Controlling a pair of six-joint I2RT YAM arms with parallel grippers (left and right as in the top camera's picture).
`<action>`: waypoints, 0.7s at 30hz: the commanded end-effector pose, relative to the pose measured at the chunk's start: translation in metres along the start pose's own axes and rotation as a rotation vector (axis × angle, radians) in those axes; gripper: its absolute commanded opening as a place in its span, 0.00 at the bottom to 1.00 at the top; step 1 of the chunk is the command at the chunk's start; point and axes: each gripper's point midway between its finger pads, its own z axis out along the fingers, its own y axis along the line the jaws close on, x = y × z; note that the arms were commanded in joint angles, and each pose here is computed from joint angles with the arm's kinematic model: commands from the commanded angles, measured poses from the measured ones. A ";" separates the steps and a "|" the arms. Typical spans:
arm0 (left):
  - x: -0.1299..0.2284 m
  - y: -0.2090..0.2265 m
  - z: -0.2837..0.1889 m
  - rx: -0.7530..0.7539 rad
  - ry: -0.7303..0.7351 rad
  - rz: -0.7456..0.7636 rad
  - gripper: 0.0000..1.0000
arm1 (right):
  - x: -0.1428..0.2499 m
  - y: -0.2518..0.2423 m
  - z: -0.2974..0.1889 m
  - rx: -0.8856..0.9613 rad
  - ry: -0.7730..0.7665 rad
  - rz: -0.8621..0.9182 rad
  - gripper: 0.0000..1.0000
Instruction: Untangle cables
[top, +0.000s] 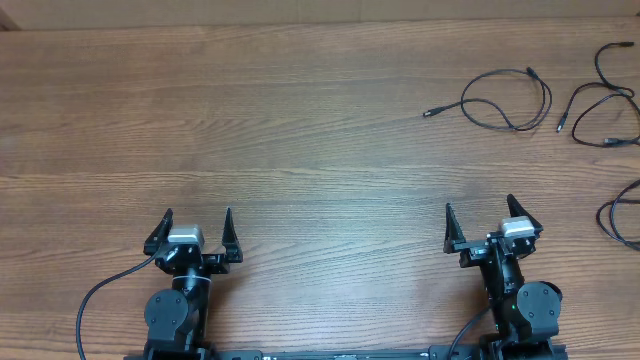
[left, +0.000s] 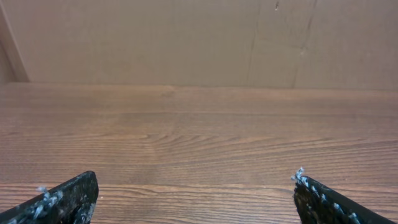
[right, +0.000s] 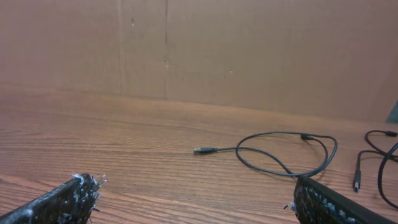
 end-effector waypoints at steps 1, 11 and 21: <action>-0.001 0.002 0.000 -0.005 -0.008 0.021 1.00 | 0.002 0.002 0.000 -0.012 -0.005 -0.001 1.00; -0.001 0.002 0.000 -0.005 -0.008 0.021 0.99 | 0.002 0.002 0.000 -0.012 -0.005 -0.001 1.00; -0.001 0.002 0.000 -0.005 -0.008 0.021 0.99 | 0.002 0.002 0.000 -0.012 -0.005 -0.001 1.00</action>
